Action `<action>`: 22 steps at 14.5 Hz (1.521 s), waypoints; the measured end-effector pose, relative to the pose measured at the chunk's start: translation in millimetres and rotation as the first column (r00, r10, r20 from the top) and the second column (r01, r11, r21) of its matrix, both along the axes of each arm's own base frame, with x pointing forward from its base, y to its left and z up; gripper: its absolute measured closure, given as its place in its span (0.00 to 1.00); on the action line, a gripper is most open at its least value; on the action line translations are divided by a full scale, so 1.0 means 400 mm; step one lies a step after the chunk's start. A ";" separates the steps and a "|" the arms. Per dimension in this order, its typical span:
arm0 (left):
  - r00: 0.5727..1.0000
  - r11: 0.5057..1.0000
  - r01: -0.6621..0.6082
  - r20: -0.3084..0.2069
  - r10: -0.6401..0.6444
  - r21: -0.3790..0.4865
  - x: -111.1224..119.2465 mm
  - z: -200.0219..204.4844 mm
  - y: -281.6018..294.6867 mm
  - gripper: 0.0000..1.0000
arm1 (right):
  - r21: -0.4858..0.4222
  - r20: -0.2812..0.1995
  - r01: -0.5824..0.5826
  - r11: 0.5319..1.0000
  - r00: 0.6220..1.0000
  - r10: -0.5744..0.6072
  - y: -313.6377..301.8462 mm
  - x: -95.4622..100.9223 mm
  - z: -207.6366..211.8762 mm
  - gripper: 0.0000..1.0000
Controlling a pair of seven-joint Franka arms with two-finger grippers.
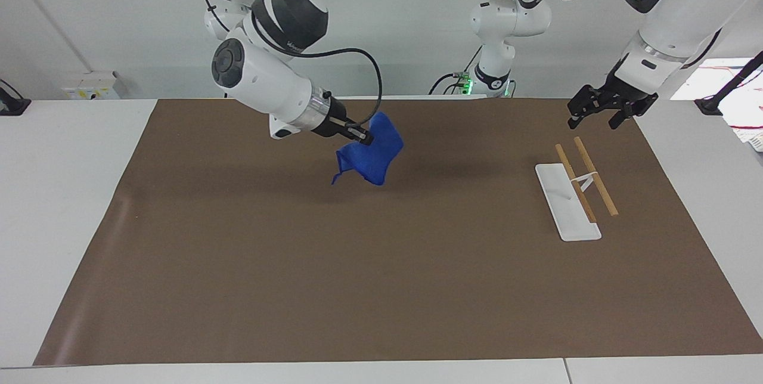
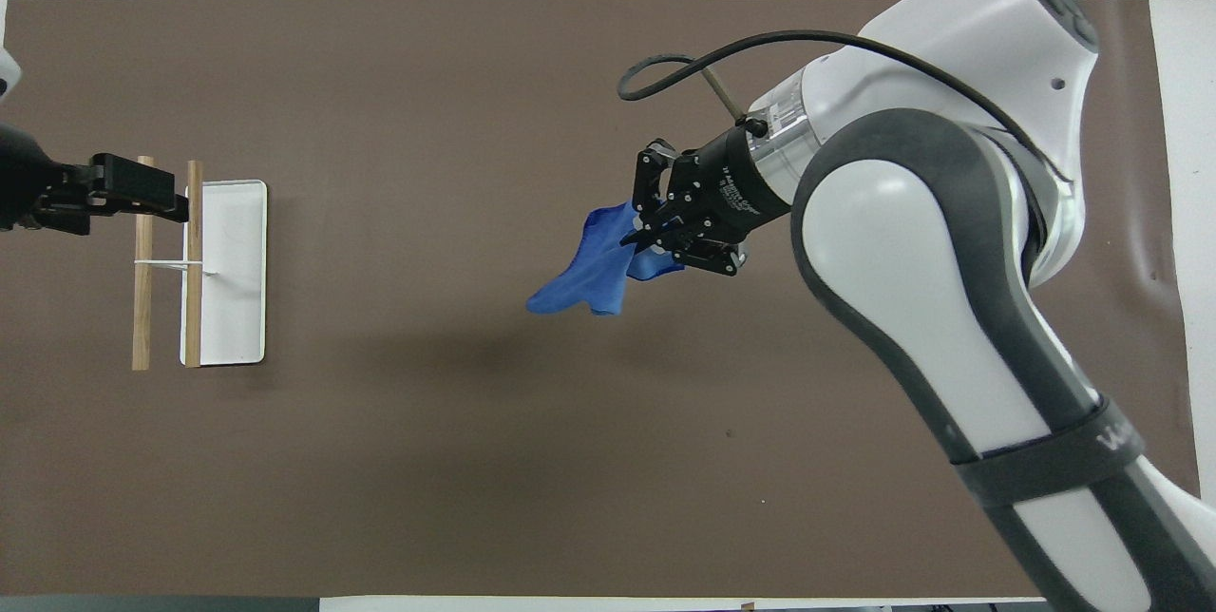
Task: Right arm passes towel to left arm to hang
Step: 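Lift the towel with the right gripper while the left gripper reaches toward it, then grasp the towel with the left gripper and open the right gripper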
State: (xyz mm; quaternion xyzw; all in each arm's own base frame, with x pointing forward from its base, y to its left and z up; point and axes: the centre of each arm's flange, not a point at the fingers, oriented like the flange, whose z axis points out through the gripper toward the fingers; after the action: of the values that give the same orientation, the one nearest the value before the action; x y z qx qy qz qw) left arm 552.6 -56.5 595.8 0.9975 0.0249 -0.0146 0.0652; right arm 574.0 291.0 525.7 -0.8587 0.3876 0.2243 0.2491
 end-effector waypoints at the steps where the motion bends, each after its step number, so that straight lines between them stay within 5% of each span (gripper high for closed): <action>1: 0.998 0.997 -0.064 -0.012 0.064 -0.036 0.001 -0.023 -0.036 0.00 | 0.003 -0.001 0.036 0.999 0.999 -0.036 0.044 -0.011 0.007 0.97; 6: 0.906 0.883 -0.423 -0.124 0.405 -0.205 -0.009 -0.157 -0.217 0.00 | 0.052 -0.009 0.237 0.970 0.971 -0.237 0.246 -0.073 0.037 0.97; 11: 0.800 0.791 -0.591 -0.244 0.548 -0.160 -0.065 -0.245 -0.301 0.00 | 0.054 -0.059 0.334 0.941 0.942 -0.331 0.295 -0.092 0.036 0.97; 18: 0.652 0.663 -0.743 -0.328 0.684 -0.094 -0.117 -0.265 -0.284 0.01 | 0.069 -0.090 0.351 0.934 0.934 -0.345 0.292 -0.090 0.034 0.97; 19: 0.642 0.652 -0.752 -0.334 0.690 -0.098 -0.117 -0.264 -0.285 0.04 | 0.068 -0.091 0.352 0.934 0.934 -0.345 0.292 -0.090 0.034 0.97; 22: 0.627 0.630 -0.768 -0.343 0.699 -0.119 -0.112 -0.261 -0.286 0.40 | 0.067 -0.092 0.353 0.933 0.934 -0.346 0.291 -0.089 0.031 0.97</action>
State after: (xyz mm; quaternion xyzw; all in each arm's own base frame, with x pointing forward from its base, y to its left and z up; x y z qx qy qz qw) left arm 507.9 -170.8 491.5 0.8700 0.4388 -0.1222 0.1886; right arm 538.3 407.3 538.0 -0.7557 0.5341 0.2258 0.3046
